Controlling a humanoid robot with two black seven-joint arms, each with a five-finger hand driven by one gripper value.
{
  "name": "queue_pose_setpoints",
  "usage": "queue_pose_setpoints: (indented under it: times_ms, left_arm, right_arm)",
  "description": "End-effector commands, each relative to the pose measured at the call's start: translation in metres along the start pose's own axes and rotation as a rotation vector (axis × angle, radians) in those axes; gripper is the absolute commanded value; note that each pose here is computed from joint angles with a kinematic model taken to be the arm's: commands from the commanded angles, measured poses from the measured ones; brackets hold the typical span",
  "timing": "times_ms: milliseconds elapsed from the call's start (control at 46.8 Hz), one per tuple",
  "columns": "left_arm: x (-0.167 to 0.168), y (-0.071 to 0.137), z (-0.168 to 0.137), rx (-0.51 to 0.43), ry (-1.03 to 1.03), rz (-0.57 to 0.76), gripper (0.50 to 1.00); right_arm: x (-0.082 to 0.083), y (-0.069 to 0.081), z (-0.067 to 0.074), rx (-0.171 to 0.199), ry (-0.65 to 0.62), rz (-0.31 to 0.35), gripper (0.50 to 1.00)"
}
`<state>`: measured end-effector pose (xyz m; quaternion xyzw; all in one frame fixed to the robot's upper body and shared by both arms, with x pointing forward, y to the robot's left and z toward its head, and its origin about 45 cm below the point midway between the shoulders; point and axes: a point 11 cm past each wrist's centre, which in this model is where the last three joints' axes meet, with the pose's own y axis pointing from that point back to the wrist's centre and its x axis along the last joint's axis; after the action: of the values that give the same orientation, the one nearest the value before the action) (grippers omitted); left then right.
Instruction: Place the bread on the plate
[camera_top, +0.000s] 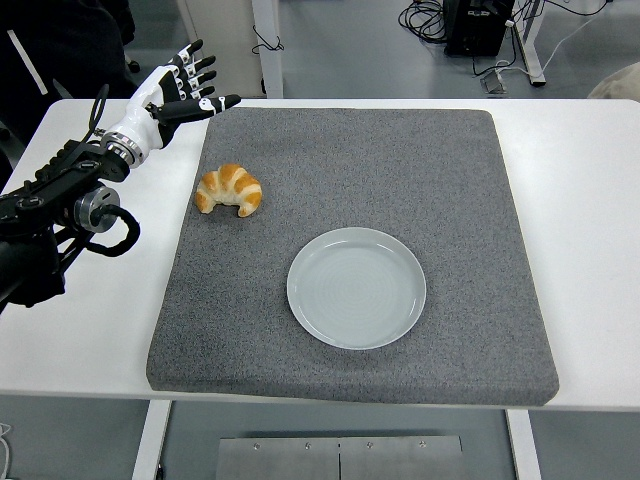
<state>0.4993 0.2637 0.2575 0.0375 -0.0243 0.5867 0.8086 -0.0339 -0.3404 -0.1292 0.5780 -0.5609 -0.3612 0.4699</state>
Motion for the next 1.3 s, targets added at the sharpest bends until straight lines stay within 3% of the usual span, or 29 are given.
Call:
queue_pose_setpoints:
  times_ms: [0, 278, 513, 812, 1282]
  left_arm:
    - [-0.008, 0.004, 0.006, -0.012, -0.067, -0.034, 0.961]
    - [-0.018, 0.015, -0.003, 0.01, -0.453, -0.08, 0.963]
    - [-0.021, 0.031, -0.001, 0.015, -0.622, -0.16, 0.961]
    - [-0.002, 0.05, 0.01, 0.013, -0.85, -0.19, 0.968]
    - [-0.002, 0.054, -0.003, 0.041, -0.956, -0.246, 0.971]
  right_arm:
    - [0.0, 0.0, 0.0, 0.0, 0.001, 0.0, 1.0]
    - [0.0, 0.0, 0.0, 0.0, 0.001, 0.0, 1.0]
    - [0.0, 0.0, 0.0, 0.0, -0.001, 0.0, 1.0]
    - [0.0, 0.0, 0.0, 0.0, 0.001, 0.0, 1.0]
    - [0.0, 0.0, 0.0, 0.0, 0.001, 0.0, 1.0]
